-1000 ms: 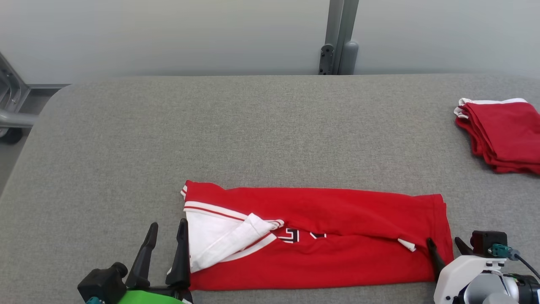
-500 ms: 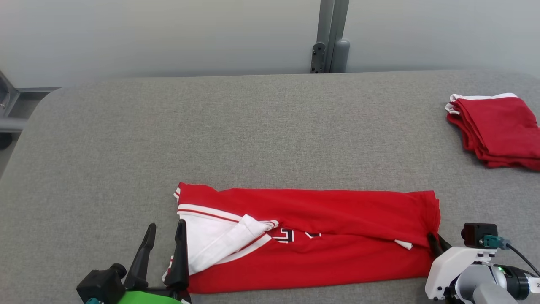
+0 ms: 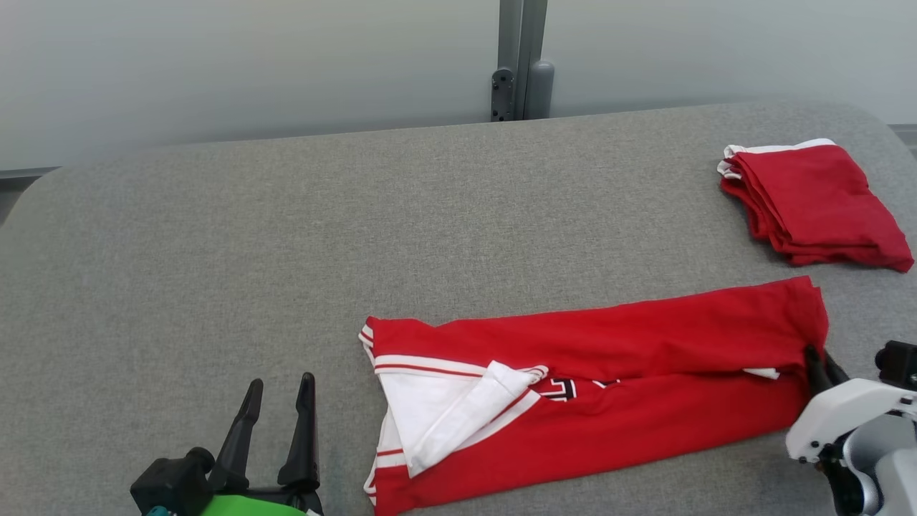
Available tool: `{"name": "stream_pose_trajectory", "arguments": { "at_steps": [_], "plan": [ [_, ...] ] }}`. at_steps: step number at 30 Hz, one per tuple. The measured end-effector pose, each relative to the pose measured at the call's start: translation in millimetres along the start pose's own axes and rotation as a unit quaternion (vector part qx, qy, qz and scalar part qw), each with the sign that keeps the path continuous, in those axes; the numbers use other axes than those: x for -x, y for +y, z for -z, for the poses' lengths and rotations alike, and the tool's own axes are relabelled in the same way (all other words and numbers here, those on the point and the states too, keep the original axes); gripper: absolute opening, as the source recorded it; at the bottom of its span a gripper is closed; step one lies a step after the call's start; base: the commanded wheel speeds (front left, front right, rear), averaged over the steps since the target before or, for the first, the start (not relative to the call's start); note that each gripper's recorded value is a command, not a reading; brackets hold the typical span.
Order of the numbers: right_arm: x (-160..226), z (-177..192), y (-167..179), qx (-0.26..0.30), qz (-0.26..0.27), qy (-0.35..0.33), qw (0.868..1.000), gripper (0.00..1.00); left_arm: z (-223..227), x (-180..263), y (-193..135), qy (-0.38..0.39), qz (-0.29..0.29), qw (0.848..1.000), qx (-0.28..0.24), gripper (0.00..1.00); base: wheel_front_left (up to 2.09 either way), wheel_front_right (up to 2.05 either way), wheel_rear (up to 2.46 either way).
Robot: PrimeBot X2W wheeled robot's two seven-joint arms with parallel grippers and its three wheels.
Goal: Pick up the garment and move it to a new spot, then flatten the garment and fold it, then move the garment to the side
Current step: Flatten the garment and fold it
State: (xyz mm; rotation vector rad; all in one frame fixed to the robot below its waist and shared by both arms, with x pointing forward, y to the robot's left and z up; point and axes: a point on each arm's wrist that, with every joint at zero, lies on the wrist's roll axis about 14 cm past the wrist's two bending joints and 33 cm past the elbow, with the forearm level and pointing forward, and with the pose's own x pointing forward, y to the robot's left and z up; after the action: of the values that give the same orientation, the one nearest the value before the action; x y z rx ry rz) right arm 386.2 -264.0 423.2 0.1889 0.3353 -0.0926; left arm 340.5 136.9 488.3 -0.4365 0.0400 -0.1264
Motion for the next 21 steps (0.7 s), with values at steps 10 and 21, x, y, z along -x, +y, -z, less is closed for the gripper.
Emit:
{"name": "stream_pose_trajectory", "arguments": {
  "at_steps": [10, 21],
  "plan": [
    [14, -13, 104, -0.065, -0.135, -0.018, 0.989, 0.00, 3, 1, 0, 0.004, 0.002, 1.000, -0.002, 1.00, 0.00, 0.00, 0.00],
    [50, -29, 215, -0.074, -0.301, -0.013, 0.951, 0.00, -2, 7, 9, -0.003, -0.015, 1.000, -0.003, 1.00, 0.00, 0.00, 0.00]
  ]
}}
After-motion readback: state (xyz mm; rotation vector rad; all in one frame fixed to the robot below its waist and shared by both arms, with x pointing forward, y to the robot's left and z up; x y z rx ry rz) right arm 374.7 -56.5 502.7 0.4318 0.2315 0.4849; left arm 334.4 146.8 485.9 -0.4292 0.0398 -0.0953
